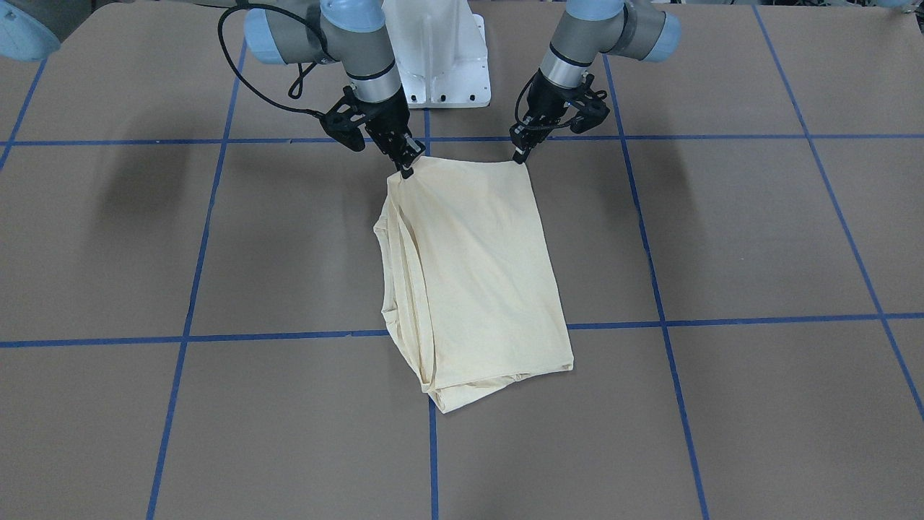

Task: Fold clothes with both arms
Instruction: 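Grip both near corners and fold them over toward the far edge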

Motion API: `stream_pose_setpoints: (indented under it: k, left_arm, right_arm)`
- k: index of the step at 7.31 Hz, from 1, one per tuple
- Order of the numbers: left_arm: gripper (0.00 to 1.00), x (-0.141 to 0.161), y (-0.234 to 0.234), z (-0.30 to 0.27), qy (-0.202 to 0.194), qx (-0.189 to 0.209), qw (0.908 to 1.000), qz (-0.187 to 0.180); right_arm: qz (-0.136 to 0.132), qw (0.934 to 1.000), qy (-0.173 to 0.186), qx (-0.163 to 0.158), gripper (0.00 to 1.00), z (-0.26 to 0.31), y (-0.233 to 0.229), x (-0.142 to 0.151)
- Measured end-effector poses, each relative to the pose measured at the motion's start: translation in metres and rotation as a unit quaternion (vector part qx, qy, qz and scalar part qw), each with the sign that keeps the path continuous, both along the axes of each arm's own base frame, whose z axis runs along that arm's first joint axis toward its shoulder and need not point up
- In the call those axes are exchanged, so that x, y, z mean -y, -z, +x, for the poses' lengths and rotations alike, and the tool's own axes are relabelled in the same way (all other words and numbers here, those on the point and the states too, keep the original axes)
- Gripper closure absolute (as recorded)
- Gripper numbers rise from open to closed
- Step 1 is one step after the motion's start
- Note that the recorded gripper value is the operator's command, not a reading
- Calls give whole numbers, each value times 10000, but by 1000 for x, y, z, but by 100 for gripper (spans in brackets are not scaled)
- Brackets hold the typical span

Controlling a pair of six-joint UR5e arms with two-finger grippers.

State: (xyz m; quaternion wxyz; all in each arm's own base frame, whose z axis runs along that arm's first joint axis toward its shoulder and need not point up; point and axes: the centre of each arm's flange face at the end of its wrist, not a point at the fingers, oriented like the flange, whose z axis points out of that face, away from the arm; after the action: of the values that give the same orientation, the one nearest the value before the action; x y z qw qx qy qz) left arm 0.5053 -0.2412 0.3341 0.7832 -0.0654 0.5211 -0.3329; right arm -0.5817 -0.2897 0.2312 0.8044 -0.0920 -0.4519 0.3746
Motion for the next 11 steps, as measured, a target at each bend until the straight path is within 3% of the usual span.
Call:
stream_pose_setpoints:
  k: [2,4,5,6,8,11]
  left_arm:
    - [100,-7,35,-22,-155,-386,9991,14]
    - [100,-18,84,-61,-364,-880,9955,10]
    - [100,-19,104,-83,-439,-1051,9935,6]
    - [100,-7,119,-106,-444,-1127,9926,32]
    - [100,56,115,-137,-232,-878,9951,393]
    - [100,143,93,-121,131,-400,9974,590]
  right_arm:
    - [-90,9999,10,141,100,11,3,-18]
    - [-460,9977,-81,483,100,57,12,-54]
    - [-604,9965,-178,543,100,83,26,-57]
    - [-684,9959,-325,497,100,99,41,-43]
    - [-627,9950,-690,351,100,98,59,21]
    - [-432,9960,-776,99,100,64,62,116]
